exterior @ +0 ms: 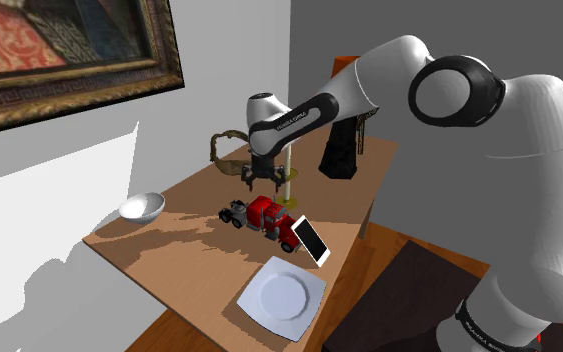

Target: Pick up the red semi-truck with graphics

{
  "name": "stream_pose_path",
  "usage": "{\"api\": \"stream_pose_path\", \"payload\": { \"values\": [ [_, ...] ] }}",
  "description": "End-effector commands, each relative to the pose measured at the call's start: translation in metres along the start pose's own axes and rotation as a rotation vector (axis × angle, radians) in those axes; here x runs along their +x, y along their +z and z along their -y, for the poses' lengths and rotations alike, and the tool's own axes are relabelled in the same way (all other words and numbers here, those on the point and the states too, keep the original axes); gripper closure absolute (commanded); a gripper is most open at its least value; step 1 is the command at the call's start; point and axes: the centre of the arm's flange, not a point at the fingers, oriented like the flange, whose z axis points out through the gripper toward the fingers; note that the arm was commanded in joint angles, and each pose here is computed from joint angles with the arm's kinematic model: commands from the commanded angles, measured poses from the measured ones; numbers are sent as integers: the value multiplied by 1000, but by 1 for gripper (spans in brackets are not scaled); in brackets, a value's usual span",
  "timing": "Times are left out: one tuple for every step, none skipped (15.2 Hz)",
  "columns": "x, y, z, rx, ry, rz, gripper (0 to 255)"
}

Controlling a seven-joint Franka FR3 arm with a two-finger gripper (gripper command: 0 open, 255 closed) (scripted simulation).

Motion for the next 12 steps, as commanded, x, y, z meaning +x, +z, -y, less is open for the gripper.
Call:
{"api": "stream_pose_path", "payload": {
  "values": [
    [-1, 10, 0, 0, 2, 0, 0],
    [-1, 15, 0, 0, 2, 0, 0],
    [-1, 20, 0, 0, 2, 0, 0],
    [-2, 28, 0, 0, 2, 0, 0],
    [-2, 28, 0, 0, 2, 0, 0],
    [-2, 28, 0, 0, 2, 0, 0],
    [-2, 28, 0, 0, 2, 0, 255],
    [-2, 28, 0, 0, 2, 0, 255],
    [-2, 28, 0, 0, 2, 0, 255],
    [-2, 28, 0, 0, 2, 0, 255],
    [-2, 28, 0, 0, 2, 0, 255],
    [-2, 28, 0, 0, 2, 0, 255]
  ]
}}
